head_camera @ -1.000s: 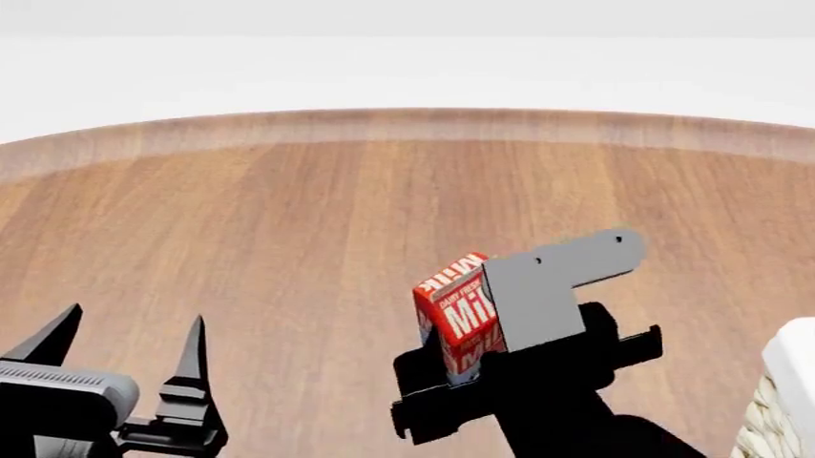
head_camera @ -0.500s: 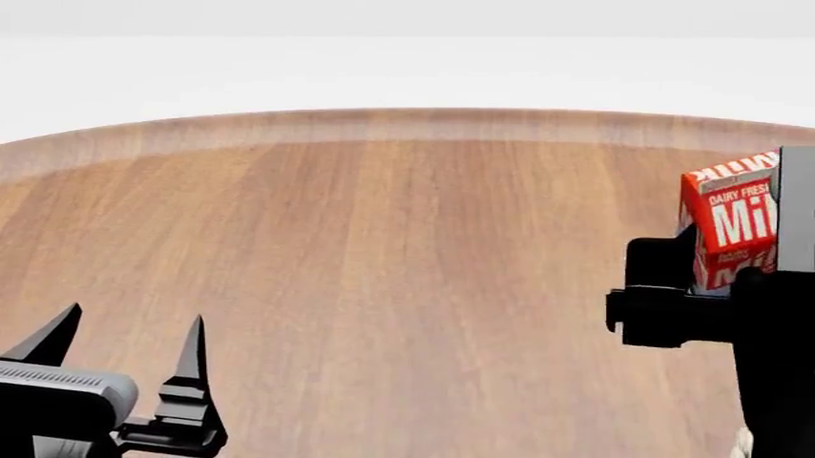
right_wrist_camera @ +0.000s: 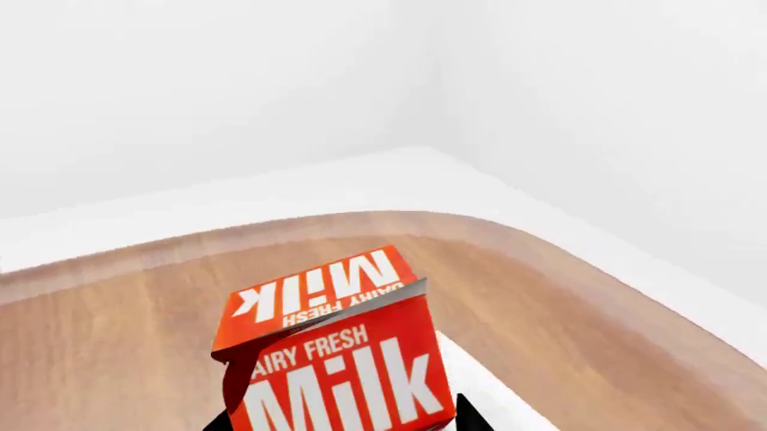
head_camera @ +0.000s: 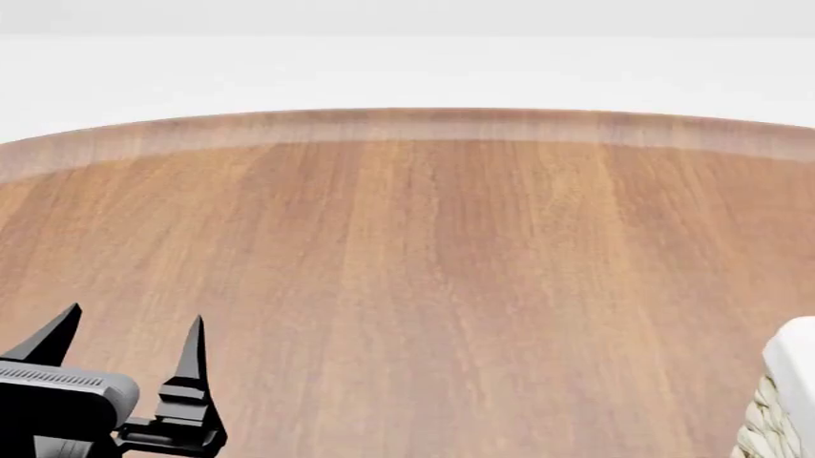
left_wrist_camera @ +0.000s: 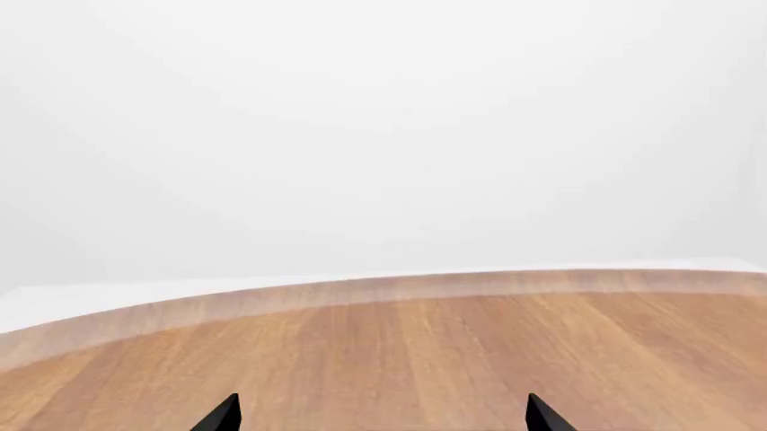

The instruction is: Pick the milk and place it in the basket.

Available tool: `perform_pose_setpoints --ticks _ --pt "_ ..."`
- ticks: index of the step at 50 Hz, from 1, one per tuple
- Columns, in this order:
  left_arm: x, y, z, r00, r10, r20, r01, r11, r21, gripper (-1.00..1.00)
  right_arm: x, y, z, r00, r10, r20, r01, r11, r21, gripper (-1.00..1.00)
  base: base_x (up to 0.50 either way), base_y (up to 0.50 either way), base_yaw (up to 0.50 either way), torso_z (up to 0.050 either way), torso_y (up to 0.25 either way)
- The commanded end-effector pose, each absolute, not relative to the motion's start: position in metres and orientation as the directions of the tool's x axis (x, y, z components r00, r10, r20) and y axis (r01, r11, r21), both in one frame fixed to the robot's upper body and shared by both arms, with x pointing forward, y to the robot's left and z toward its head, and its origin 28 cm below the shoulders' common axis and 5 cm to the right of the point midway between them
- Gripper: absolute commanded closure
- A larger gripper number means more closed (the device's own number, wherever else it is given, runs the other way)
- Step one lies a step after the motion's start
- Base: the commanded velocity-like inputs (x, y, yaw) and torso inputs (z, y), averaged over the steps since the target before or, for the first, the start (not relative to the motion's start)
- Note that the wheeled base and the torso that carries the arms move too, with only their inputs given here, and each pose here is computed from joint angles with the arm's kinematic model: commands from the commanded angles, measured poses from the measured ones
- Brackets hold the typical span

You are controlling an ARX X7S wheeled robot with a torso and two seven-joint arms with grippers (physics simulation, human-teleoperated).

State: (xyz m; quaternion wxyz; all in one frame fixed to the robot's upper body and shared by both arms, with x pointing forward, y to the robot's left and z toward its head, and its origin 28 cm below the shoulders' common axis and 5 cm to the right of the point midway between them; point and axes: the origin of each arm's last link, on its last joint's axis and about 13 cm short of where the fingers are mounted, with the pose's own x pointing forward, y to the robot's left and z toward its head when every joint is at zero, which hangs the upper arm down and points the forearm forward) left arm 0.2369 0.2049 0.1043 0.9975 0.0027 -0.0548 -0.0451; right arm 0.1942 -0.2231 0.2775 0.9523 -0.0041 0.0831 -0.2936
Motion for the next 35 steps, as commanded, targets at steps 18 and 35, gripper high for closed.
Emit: perform_pose_setpoints --ticks 18,35 --pt "0.24 0.207 0.101 0.99 -0.082 0.112 0.081 0.997 0.01 -1.0 0.197 -0.262 0.262 0.73 -0.653 -0.2 0.68 0.723 0.123 1.0 0.0 0.0 0.0 0.001 0.001" --pt "0.24 0.208 0.1 0.991 -0.079 0.111 0.077 0.997 0.016 -1.0 0.196 -0.279 0.245 0.665 -0.707 -0.241 0.745 0.651 0.144 1.0 0.0 0.0 0.0 0.0 0.001"
